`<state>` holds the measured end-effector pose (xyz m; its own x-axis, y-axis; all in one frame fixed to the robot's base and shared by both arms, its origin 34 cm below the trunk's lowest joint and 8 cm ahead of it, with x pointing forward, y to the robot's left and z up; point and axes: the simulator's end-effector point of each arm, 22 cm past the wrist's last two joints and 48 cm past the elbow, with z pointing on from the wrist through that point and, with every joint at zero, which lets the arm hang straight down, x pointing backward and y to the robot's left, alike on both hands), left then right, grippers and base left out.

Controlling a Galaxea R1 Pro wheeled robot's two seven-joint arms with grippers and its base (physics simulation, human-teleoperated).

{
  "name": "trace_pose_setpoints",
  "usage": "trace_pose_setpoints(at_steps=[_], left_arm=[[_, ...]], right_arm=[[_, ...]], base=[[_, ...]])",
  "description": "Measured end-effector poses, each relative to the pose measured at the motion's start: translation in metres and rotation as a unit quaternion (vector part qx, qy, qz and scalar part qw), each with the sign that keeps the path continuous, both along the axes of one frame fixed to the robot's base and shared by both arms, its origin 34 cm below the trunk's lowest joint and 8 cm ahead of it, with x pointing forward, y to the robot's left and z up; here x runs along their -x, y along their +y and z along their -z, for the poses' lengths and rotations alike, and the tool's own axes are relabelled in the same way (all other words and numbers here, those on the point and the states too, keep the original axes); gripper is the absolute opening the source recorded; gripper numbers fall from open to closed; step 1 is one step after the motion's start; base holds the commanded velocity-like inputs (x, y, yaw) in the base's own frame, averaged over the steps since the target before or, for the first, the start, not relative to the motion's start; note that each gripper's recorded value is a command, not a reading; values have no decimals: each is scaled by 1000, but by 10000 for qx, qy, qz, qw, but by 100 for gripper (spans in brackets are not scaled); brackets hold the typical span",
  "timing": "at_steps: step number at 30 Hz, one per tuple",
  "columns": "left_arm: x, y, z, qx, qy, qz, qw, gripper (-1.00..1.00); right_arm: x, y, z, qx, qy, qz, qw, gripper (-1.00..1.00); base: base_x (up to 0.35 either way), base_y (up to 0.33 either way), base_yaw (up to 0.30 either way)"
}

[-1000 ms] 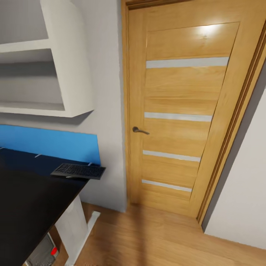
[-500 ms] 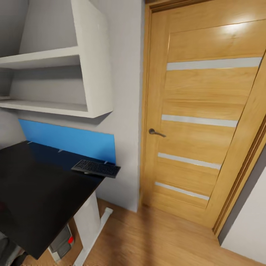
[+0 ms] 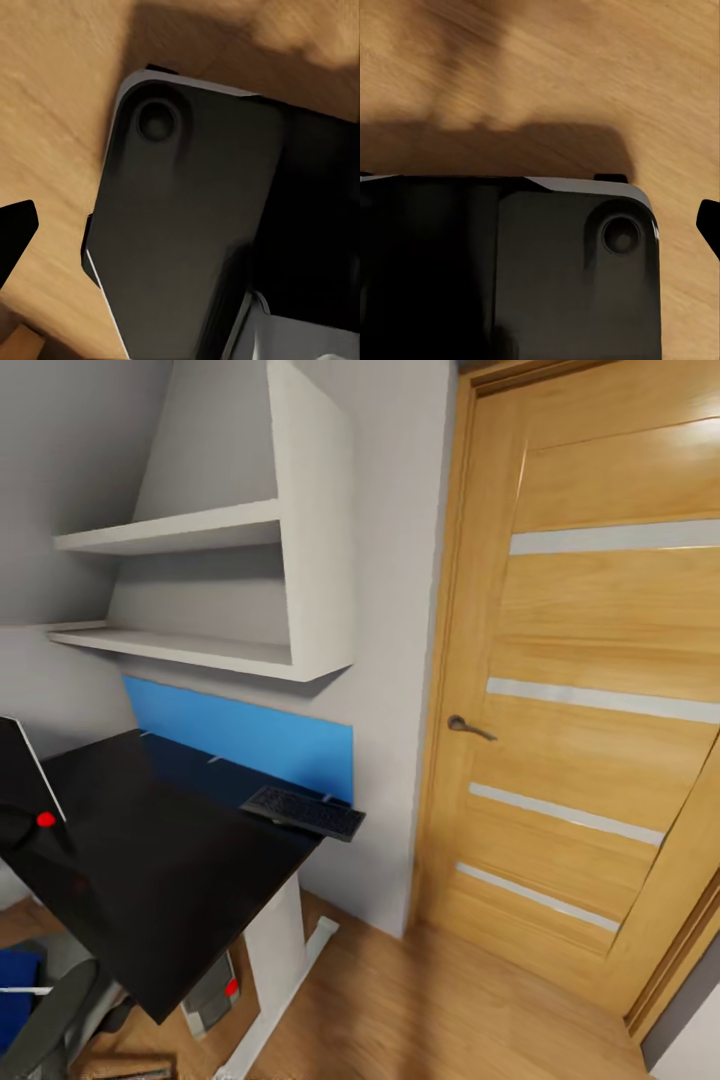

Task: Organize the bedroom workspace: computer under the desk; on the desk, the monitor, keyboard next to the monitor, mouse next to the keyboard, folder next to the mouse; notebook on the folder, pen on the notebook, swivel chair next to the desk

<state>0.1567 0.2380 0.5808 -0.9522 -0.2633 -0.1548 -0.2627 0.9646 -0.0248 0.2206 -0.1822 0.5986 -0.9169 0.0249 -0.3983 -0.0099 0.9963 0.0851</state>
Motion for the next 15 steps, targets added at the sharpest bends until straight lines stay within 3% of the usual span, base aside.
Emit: trace_pose_setpoints(at_steps=[9, 15], left_arm=[[-49, 6, -15, -68, -568, -30, 9984, 100], [-86, 7, -30, -91, -978, -37, 9952, 100]], right_arm=[[-26, -4, -15, 39, -329, 85, 9994, 100], [-44, -17, -25, 252, -546, 214, 9980, 100]], base=[[0, 0, 283], [0, 0, 276]])
